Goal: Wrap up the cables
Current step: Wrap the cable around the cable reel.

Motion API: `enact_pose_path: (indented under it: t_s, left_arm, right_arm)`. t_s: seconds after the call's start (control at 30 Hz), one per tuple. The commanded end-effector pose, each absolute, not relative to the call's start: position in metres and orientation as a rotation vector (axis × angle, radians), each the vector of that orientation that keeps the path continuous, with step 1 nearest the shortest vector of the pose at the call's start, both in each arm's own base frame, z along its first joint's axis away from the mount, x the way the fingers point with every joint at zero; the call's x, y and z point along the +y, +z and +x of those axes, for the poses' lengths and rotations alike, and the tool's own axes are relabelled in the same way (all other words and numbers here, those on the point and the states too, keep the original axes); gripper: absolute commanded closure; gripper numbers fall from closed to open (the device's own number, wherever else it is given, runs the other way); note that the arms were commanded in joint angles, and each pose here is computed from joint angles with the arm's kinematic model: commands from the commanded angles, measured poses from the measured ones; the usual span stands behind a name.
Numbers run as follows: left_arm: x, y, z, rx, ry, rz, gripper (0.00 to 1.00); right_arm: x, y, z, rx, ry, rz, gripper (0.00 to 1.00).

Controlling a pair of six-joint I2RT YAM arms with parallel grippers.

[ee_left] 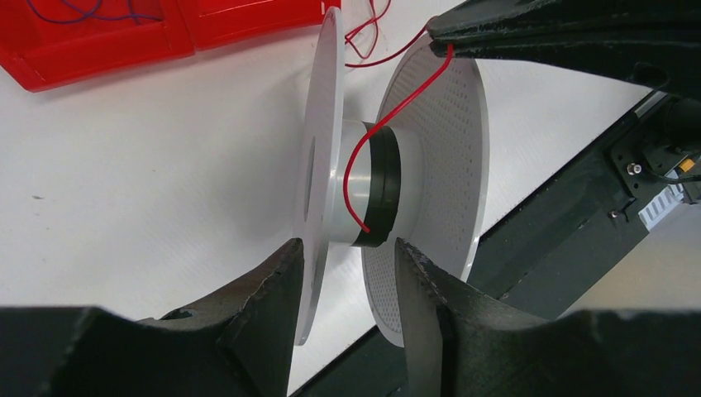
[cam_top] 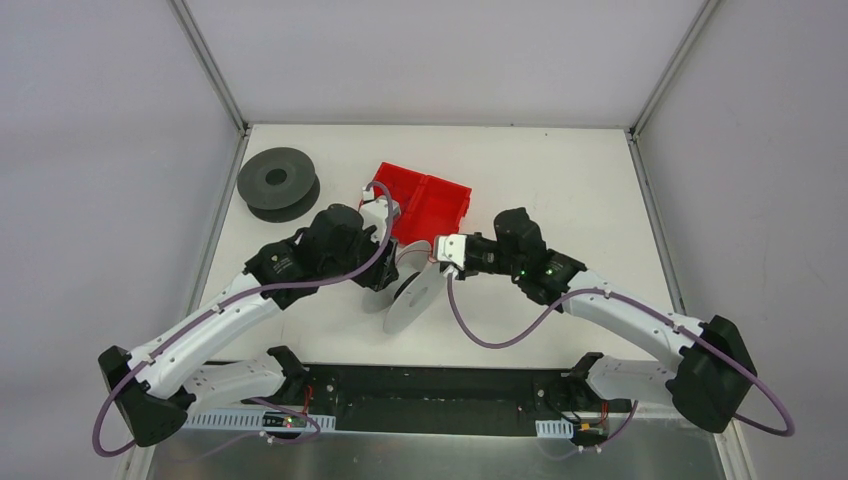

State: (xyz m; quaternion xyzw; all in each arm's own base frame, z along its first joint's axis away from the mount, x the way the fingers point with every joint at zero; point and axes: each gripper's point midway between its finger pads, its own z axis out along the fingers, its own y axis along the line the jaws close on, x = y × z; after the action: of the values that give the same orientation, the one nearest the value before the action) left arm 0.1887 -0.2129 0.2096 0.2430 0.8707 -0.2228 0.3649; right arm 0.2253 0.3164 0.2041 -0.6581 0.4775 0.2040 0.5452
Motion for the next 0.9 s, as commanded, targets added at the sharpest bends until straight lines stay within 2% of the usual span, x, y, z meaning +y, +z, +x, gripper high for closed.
enact_pose_path:
  t_s: [0.0,0.87]
  left_arm:
    - [-0.217,0.219,0.202,2.212,-0.587,0.555,0.56]
    - [-0.220,0.198,0.220,2.241,-0.542,0.473,0.59]
  right_arm:
    - [0.329,0.223,0.223,1.035,0.506,-1.562,1.00]
    - [0.339,0.209,0.217,1.028,0.543,-1.595,1.00]
